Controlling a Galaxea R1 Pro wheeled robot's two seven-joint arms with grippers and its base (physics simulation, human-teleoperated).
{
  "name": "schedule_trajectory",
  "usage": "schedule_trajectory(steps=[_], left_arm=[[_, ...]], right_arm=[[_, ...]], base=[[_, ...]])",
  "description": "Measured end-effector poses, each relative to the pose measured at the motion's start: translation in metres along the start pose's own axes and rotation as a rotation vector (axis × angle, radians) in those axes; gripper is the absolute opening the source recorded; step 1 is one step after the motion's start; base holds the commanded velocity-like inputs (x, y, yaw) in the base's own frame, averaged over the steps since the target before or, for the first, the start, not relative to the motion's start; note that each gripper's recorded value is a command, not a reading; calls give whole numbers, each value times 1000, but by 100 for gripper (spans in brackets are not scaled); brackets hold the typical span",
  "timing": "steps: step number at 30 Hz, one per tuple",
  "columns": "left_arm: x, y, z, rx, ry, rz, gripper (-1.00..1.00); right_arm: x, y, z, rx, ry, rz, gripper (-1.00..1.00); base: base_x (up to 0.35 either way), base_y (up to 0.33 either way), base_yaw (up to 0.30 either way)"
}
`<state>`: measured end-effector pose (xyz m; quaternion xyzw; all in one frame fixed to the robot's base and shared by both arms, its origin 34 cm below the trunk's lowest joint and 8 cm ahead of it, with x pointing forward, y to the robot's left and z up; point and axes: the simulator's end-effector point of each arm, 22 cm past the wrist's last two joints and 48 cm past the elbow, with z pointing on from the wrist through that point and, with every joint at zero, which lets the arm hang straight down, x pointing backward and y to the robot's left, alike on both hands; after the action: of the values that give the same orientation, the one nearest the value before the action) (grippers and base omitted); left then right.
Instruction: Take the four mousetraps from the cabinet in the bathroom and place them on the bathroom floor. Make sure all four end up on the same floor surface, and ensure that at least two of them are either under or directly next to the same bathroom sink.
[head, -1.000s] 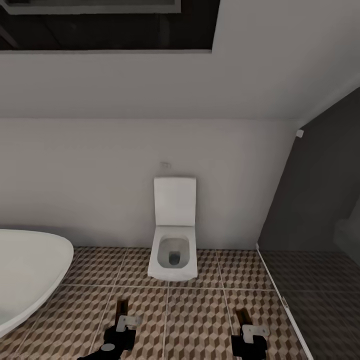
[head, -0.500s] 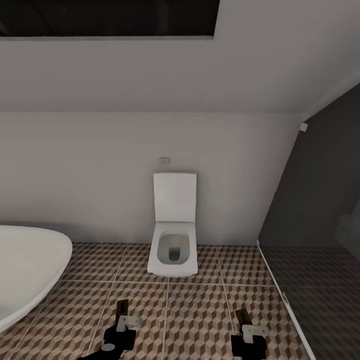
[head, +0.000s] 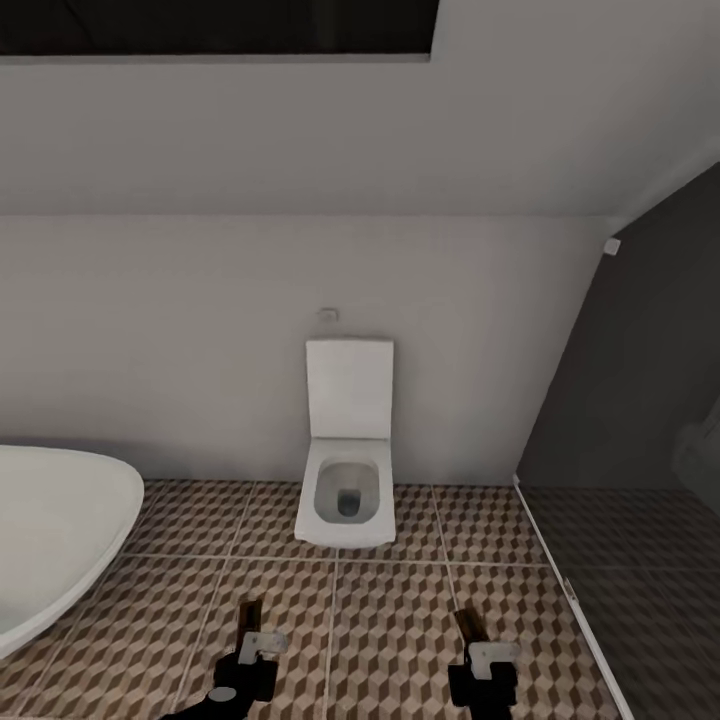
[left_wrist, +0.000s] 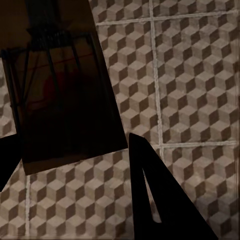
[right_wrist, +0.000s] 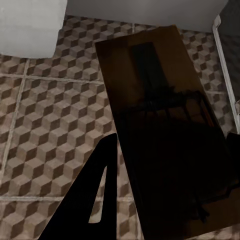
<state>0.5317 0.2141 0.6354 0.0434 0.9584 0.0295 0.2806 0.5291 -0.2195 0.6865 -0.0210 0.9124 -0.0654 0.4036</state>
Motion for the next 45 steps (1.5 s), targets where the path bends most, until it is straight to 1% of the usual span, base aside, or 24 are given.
schedule_trajectory(steps=[1, 2, 3, 4, 5, 6, 7, 8, 10, 13, 16, 19, 21, 24, 25, 27, 33, 36, 41, 45], left_arm=[[5, -2, 0, 0, 21, 3, -100], [13, -3, -1, 1, 62, 10, -100], [24, -5, -2, 4, 119, 22, -100], [29, -6, -2, 7, 148, 27, -100], [32, -12, -4, 16, 200, 38, -100], [26, -17, -4, 23, 238, 54, -100], [13, -18, -3, 25, 256, 65, -100], [-3, -18, -2, 24, 258, 73, -100], [-41, -17, 2, 20, 237, 79, -100], [-93, -12, 3, 10, 198, 84, -100], [-118, -7, 3, 3, 188, 85, -100], [-127, -7, 3, 4, 177, 81, -100], [-135, -6, 4, 3, 149, 74, -100], [-155, 0, 7, -2, 58, 52, -100], [-159, 1, 7, -4, 39, 47, -100], [-162, 3, 7, -5, 21, 41, -100], [-163, 5, 8, -13, 13, 38, -100], [-162, 5, 8, -14, 13, 37, -100], [-162, 5, 8, -13, 14, 37, -100], [-158, 5, 14, -13, 19, 36, -100]], right_arm=[[-5, 3, 0, -7, -7, -8, -100], [-13, 6, 1, -10, -9, -14, -100], [-20, 7, 3, -11, 1, -22, -100], [-24, 7, 4, -11, 10, -26, -100], [-34, 7, 9, -10, 31, -36, -100], [-47, 6, 15, -8, 45, -43, -100], [-60, 5, 20, -5, 50, -47, -100], [-72, 4, 24, -3, 51, -50, -100], [-85, 3, 29, -1, 52, -51, -100], [-91, 9, 30, -7, 56, -45, -100], [-94, 15, 30, -14, 57, -37, -100], [-95, 18, 29, -19, 59, -31, -100], [-93, 20, 29, -23, 63, -24, -100], [-78, 26, 29, -33, 98, -1, -100], [-74, 27, 28, -36, 106, 9, -100], [-72, 29, 28, -39, 111, 23, -100], [-95, 38, 28, -64, 11, 48, -100], [-102, 39, 28, -66, -9, 51, -100], [-105, 39, 28, -67, -18, 51, -100], [-100, 41, 32, -69, -15, 49, -100]], base=[[0, 0, 0], [0, 0, 0], [0, 0, 0], [0, 0, 0], [0, 0, 0], [0, 0, 0], [0, 0, 0], [0, 0, 0], [0, 0, 0], [0, 0, 0], [0, 0, 0], [0, 0, 0], [0, 0, 0], [0, 0, 0], [0, 0, 0], [0, 0, 0], [0, 0, 0], [0, 0, 0], [0, 0, 0], [0, 0, 0]])
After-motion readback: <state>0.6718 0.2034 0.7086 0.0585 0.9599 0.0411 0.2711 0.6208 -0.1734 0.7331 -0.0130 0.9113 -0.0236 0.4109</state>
